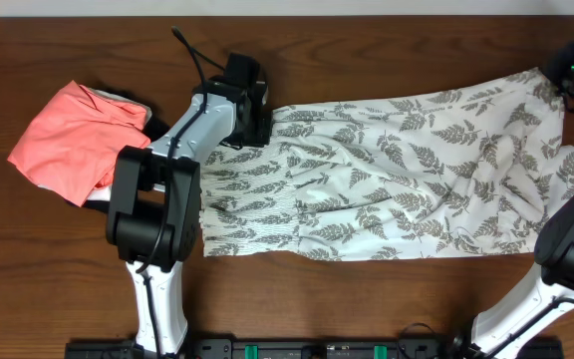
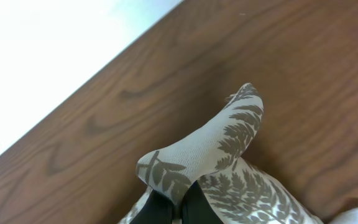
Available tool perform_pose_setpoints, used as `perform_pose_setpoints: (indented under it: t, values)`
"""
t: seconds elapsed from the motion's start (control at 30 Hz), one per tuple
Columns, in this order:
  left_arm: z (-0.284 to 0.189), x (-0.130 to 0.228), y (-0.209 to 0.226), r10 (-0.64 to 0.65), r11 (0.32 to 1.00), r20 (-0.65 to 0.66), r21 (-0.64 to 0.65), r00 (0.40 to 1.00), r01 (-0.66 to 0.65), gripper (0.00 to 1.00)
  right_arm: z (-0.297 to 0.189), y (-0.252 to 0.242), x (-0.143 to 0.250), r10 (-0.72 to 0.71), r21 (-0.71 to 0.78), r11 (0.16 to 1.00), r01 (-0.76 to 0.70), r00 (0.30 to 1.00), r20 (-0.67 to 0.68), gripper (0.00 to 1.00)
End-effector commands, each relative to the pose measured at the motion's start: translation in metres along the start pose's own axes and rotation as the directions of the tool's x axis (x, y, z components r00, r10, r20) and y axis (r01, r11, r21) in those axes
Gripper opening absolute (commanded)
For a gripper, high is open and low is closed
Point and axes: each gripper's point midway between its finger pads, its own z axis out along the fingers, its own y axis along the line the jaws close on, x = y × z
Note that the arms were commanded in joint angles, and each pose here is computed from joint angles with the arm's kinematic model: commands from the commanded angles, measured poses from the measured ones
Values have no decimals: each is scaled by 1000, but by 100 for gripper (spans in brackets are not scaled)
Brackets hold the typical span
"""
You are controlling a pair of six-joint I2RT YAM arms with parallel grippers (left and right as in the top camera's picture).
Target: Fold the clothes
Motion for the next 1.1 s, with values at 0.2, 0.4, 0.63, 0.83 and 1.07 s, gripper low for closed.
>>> perform_pose_setpoints:
  t: [0.2,0.4,0.63,0.83,1.07]
  values:
    - [2,-1,0,-8,1000,7,10,1000,8,27,-5,-43,-15,59,84,995,-60,998,21,1]
    - [26,9,5,-14,1000,-38,2,999,14,27,-4,-29,-10,22,47,999,-22,1000,2,1]
    - [37,-19,18,-13,999,76,-34,997,16,27,-2,3,3,-43,-24,999,42,999,-27,2]
    - [31,-61,51,-42,992,250,-104,967,70,27,0,17,0,-68,-44,997,68,998,2,2]
    - [19,-78,102,-188,962,342,-126,921,244,27,7,7,-21,-66,18,998,64,993,101,13]
